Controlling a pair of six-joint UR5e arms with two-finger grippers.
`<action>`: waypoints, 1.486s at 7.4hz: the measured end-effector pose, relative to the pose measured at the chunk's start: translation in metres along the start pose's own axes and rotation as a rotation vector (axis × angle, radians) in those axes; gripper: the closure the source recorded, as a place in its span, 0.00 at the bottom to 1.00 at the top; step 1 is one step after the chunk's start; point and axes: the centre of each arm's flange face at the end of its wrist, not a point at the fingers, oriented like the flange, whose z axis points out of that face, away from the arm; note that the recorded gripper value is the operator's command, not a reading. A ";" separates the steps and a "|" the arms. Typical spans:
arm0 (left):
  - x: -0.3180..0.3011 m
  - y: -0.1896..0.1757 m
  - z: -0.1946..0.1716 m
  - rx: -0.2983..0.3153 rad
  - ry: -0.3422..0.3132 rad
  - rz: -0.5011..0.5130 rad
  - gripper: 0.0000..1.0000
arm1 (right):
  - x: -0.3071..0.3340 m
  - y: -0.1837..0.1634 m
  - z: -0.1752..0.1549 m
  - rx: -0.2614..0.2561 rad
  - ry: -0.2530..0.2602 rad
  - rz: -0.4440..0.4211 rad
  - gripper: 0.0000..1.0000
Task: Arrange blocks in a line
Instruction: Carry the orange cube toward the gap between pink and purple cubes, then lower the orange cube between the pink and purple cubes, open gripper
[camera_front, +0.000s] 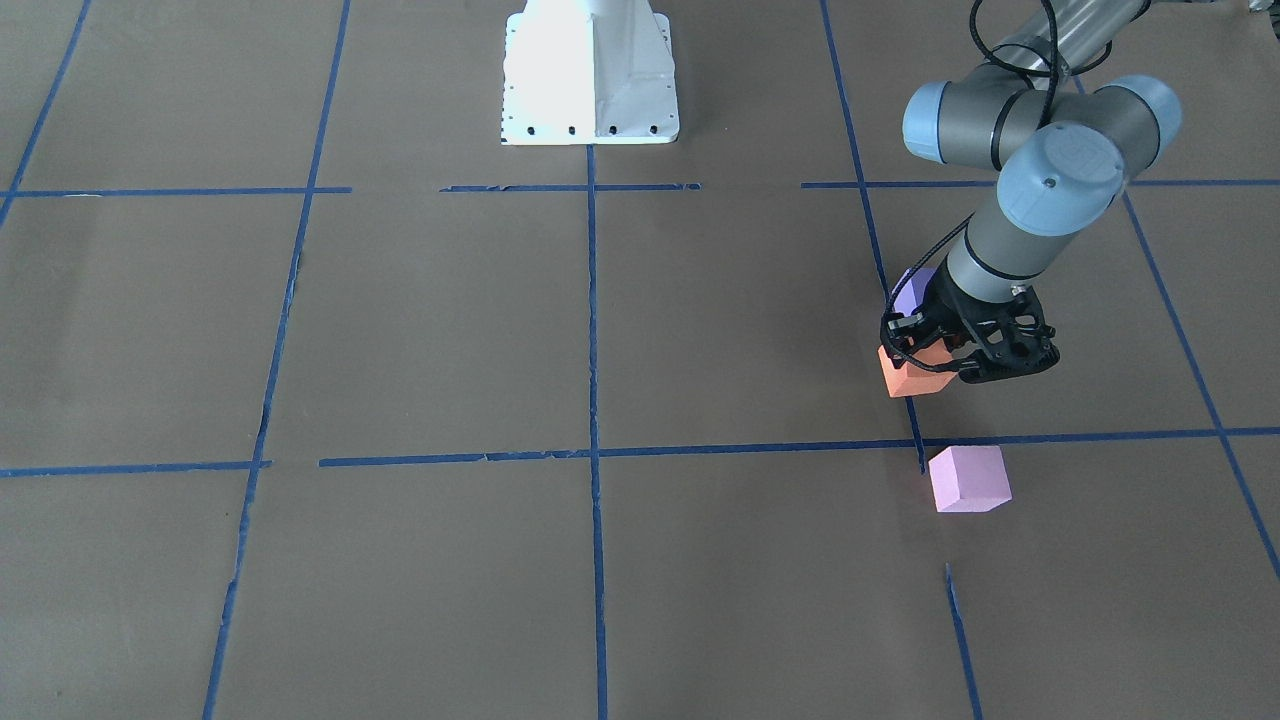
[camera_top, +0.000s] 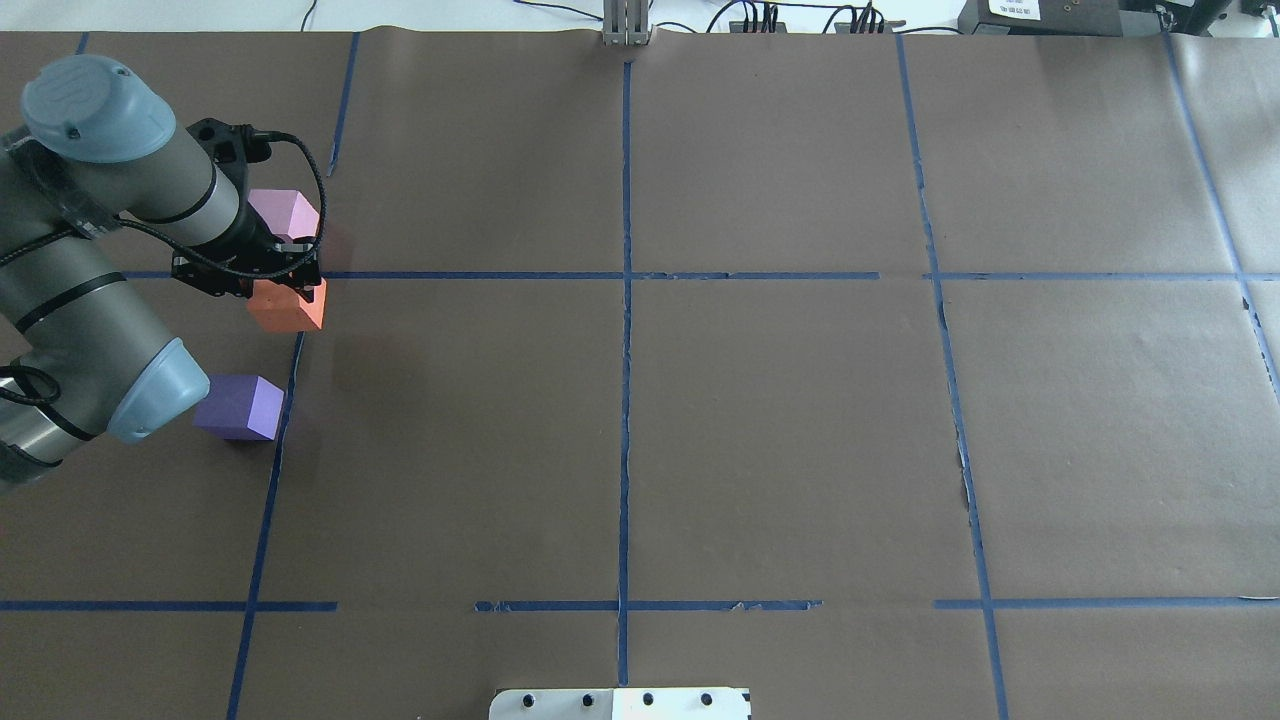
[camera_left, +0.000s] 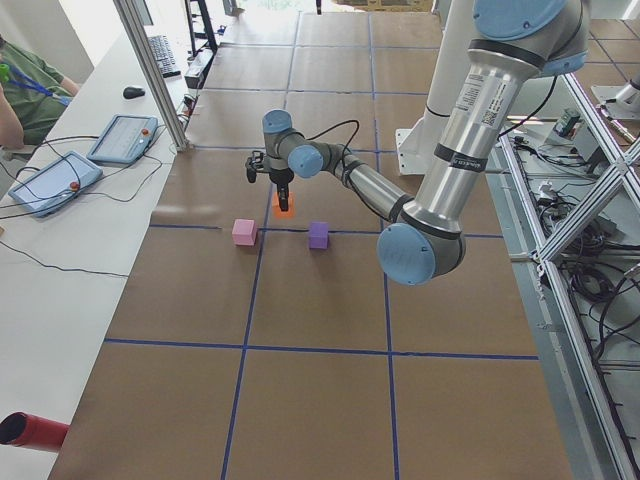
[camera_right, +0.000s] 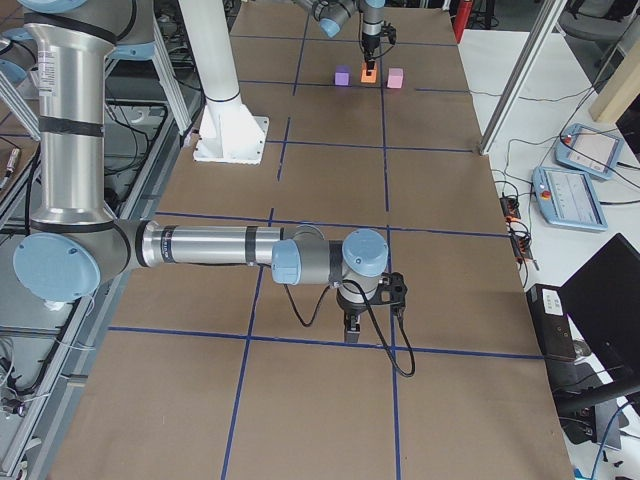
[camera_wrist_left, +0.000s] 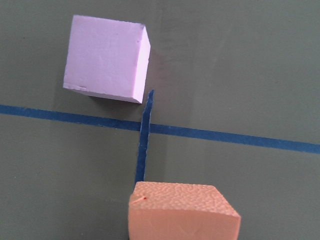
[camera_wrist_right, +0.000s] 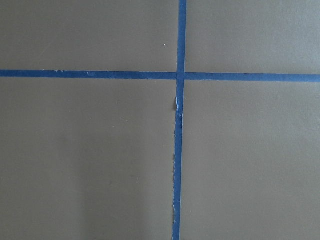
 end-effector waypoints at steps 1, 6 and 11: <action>-0.006 0.000 0.005 -0.006 -0.008 0.010 1.00 | 0.000 0.000 0.000 0.000 0.000 0.000 0.00; -0.040 -0.004 0.037 -0.013 -0.020 0.073 1.00 | 0.000 0.000 0.000 0.000 0.000 0.000 0.00; -0.057 -0.014 0.041 -0.009 -0.031 0.096 0.54 | 0.000 0.000 0.000 -0.001 0.000 0.001 0.00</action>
